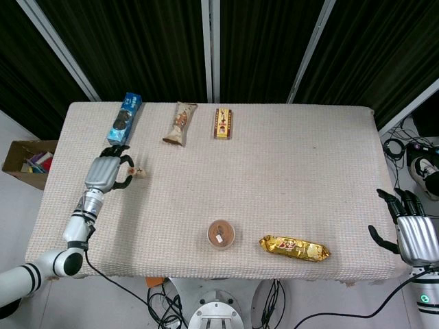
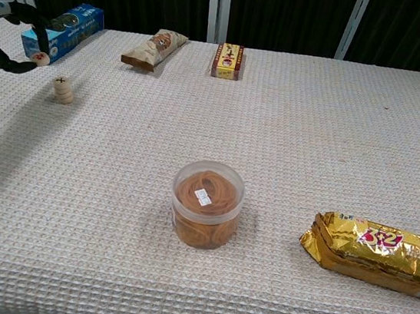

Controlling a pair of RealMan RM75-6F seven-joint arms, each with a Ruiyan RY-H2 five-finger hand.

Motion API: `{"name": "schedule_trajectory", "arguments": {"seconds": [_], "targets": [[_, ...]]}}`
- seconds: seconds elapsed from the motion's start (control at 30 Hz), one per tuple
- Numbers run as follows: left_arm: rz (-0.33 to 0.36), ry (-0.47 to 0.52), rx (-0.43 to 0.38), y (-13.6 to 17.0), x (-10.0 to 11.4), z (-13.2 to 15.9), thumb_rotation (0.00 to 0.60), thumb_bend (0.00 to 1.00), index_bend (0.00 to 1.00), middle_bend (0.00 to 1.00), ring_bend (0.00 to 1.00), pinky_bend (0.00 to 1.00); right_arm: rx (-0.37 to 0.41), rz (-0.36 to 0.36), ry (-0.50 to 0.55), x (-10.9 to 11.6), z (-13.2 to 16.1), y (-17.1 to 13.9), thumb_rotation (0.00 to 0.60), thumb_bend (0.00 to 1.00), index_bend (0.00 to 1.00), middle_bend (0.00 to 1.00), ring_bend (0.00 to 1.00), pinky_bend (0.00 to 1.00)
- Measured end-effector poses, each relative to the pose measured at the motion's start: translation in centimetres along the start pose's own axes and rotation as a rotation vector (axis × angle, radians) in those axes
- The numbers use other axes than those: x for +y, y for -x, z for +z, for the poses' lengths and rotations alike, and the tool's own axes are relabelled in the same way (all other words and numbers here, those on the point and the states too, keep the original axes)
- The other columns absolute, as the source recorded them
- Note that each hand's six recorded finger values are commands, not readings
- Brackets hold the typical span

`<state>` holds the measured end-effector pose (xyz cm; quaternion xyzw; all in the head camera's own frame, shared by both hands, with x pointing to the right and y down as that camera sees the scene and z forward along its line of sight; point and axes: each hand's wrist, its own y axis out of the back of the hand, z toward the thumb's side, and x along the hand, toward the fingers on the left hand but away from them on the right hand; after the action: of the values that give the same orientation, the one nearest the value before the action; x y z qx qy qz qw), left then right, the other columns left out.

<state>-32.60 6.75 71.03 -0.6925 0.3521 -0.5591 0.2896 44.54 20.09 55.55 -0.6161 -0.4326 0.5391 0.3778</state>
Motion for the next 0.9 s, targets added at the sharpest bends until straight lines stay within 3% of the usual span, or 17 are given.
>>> {"name": "schedule_trajectory", "arguments": {"seconds": [0.43, 0.9], "targets": [[-0.072, -0.051, 0.049, -2.5, -1.6, 0.7, 0.6, 0.45, 0.48, 0.13, 0.08, 0.12, -0.012, 0.008, 0.004, -0.2, -0.5, 0.0, 0.6, 0.25, 0.15, 0.25, 0.06, 0.13], [-0.094, -0.061, 0.064, -3.0, -1.9, 0.8, 0.6, 0.45, 0.47, 0.13, 0.08, 0.12, -0.021, 0.012, 0.008, -0.4, -0.7, 0.0, 0.6, 0.25, 0.15, 0.25, 0.06, 0.13]]}}
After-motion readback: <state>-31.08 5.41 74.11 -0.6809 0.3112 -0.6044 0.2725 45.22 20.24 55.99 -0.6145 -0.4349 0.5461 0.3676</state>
